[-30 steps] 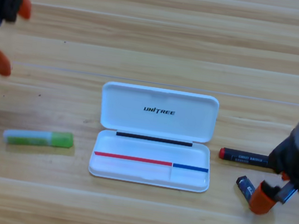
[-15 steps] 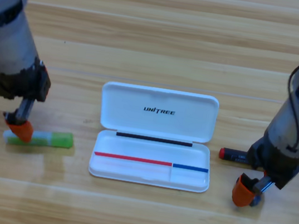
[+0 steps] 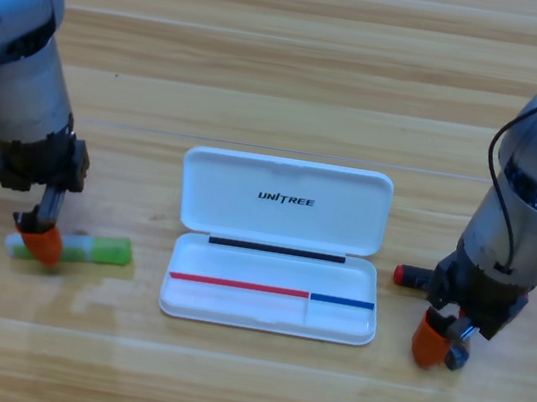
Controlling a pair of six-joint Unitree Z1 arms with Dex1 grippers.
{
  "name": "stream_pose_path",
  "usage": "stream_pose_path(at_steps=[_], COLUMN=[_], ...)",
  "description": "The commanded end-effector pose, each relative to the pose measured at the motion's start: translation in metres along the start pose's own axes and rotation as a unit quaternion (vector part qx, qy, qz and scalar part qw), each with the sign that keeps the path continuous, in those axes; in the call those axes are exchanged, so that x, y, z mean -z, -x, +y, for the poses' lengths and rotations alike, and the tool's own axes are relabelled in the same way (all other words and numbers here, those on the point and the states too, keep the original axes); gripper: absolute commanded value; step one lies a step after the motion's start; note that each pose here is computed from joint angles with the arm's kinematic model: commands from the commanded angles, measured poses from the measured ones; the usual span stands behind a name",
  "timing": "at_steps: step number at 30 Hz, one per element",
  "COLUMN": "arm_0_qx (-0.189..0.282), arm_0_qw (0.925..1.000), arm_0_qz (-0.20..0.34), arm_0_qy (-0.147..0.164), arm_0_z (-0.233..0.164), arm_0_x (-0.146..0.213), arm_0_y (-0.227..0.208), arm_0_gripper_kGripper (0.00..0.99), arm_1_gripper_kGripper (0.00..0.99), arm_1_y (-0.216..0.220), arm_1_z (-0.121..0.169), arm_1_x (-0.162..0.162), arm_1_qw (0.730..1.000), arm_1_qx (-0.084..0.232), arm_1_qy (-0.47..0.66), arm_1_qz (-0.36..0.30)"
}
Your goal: Clean up eraser and pencils
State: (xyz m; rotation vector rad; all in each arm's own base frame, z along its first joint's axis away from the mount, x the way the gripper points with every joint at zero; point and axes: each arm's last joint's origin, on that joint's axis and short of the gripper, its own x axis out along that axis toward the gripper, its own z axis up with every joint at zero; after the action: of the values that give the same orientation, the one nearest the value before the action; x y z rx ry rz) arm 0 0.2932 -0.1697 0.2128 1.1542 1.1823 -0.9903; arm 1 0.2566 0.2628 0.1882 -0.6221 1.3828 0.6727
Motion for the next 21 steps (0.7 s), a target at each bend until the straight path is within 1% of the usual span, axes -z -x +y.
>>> stream_pose_path(at_steps=[1, 3, 4, 8, 10, 14, 18, 20, 21], arm_0_qx=[0.037, 0.041, 0.043, 0.043, 0.041, 0.043, 0.042, 0.04, 0.039], arm_0_qw=[0.9989, 0.9987, 0.9986, 0.9987, 0.9988, 0.9987, 0.9987, 0.9988, 0.9988], arm_0_qz=[0.008, 0.007, 0.009, 0.007, 0.006, 0.004, 0.003, 0.001, -0.002], arm_0_qy=[0.028, 0.028, 0.029, 0.027, 0.027, 0.027, 0.028, 0.028, 0.028], arm_0_z=[0.01, 0.009, 0.008, 0.004, 0.002, -0.001, -0.005, -0.007, -0.008], arm_0_x=[0.009, 0.009, 0.009, 0.012, 0.013, 0.015, 0.017, 0.018, 0.019], arm_0_y=[-0.028, -0.032, -0.034, -0.039, -0.041, -0.046, -0.051, -0.054, -0.055], arm_0_gripper_kGripper=[0.917, 0.92, 0.92, 0.916, 0.89, 0.861, 0.827, 0.755, 0.696], arm_1_gripper_kGripper=[0.342, 0.078, 0.0, 0.0, 0.0, 0.0, 0.0, 0.0, 0.0], arm_1_y=[-0.033, -0.033, -0.033, -0.029, -0.024, 0.004, 0.048, 0.065, 0.071], arm_1_z=[0.008, 0.008, 0.008, 0.008, 0.008, 0.007, 0.022, 0.03, 0.035], arm_1_x=[-0.001, 0.0, 0.001, 0.005, 0.005, 0.004, 0.003, -0.002, -0.005], arm_1_qw=[0.999, 0.999, 0.998, 0.997, 0.997, 0.998, 0.991, 0.981, 0.975], arm_1_qx=[-0.013, -0.013, -0.014, -0.01, -0.01, -0.009, -0.012, -0.007, 0.0], arm_1_qy=[0.008, 0.009, 0.009, 0.006, 0.006, 0.023, 0.131, 0.193, 0.223], arm_1_qz=[0.044, 0.049, 0.054, 0.07, 0.07, 0.066, 0.038, 0.02, 0.011])
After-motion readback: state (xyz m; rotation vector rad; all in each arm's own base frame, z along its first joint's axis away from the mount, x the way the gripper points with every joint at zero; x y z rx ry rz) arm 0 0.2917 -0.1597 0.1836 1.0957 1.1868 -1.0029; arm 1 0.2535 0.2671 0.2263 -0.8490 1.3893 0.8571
